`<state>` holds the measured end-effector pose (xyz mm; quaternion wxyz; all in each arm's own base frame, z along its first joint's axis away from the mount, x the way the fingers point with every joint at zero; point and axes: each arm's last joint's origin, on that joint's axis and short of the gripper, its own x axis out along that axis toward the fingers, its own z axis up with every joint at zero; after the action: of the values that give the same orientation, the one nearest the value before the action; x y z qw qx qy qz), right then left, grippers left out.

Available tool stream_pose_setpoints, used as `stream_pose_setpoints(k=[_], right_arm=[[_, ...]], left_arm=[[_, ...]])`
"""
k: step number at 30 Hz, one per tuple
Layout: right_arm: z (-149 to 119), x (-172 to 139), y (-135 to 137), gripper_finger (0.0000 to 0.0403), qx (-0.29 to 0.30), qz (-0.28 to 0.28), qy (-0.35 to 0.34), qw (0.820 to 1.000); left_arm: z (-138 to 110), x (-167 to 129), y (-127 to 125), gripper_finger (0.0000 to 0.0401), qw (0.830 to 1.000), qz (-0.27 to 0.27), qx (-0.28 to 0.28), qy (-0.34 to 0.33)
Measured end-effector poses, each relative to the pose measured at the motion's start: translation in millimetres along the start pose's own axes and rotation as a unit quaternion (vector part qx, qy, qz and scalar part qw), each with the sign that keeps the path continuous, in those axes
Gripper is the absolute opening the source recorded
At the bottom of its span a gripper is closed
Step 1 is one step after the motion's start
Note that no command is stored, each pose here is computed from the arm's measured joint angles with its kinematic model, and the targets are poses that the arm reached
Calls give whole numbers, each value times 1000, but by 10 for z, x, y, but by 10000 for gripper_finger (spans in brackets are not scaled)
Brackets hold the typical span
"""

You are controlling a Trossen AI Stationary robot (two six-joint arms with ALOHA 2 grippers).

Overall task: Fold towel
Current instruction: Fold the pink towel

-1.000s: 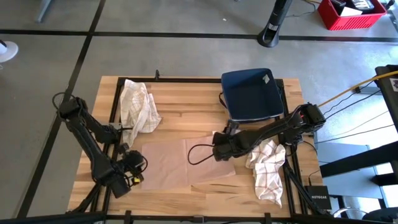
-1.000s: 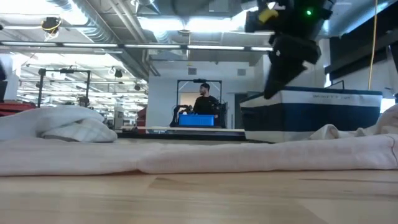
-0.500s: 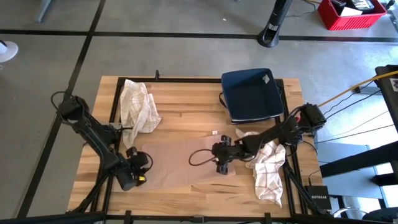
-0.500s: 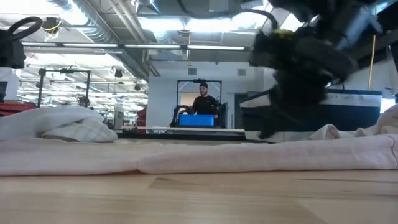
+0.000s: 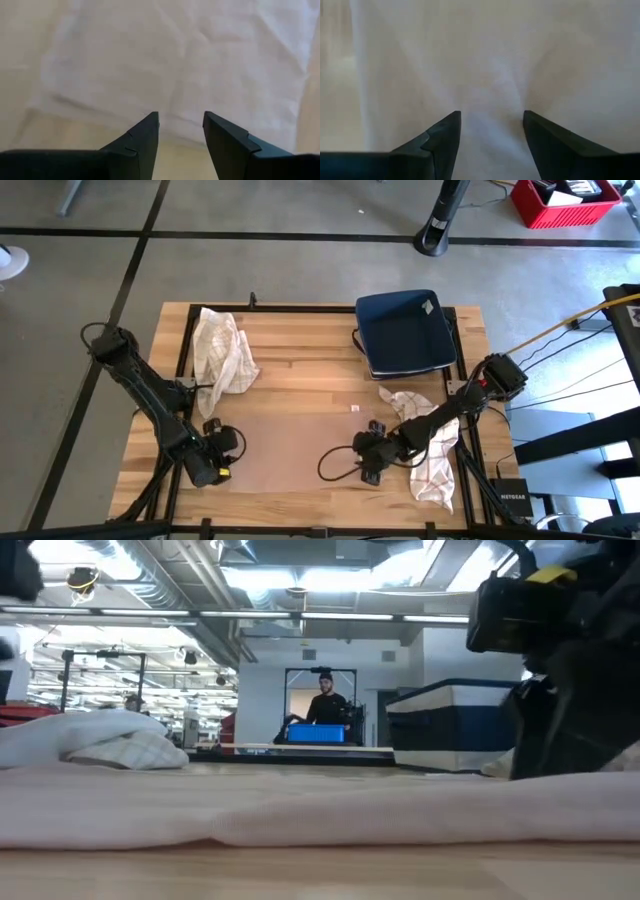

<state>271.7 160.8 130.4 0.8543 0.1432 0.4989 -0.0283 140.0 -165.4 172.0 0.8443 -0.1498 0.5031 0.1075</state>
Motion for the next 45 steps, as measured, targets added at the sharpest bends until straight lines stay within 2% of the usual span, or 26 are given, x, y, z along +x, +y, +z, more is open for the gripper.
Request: stream_pose_setpoints(k=[4, 6, 9, 12, 17, 24, 29, 45], right_arm=[[149, -104, 67, 218, -16, -14, -10, 1000], [239, -142, 91, 218, -30, -40, -51, 997], [341, -162, 72, 218, -18, -103, -136, 985], [406, -152, 51, 218, 19, -149, -205, 967], [435, 32, 2, 218, 74, -176, -247, 950], [396, 301, -1, 218, 60, -177, -247, 951], [387, 308, -6, 218, 38, -184, -239, 953], [380, 310, 1, 218, 35, -177, -232, 956]], left_arm=[[102, -212, 177, 147, 998, 30, -52, -21], [134, -257, 315, 147, 993, 65, -92, -39], [157, -215, 510, 147, 980, 94, -165, -54], [146, -84, 640, 147, 971, 91, -216, -47], [118, 156, 742, 147, 963, 58, -263, -27], [135, 260, 797, 147, 957, 41, -284, -31], [143, 263, 806, 147, 956, 44, -287, -31], [159, 308, 759, 147, 956, 32, -289, -36]])
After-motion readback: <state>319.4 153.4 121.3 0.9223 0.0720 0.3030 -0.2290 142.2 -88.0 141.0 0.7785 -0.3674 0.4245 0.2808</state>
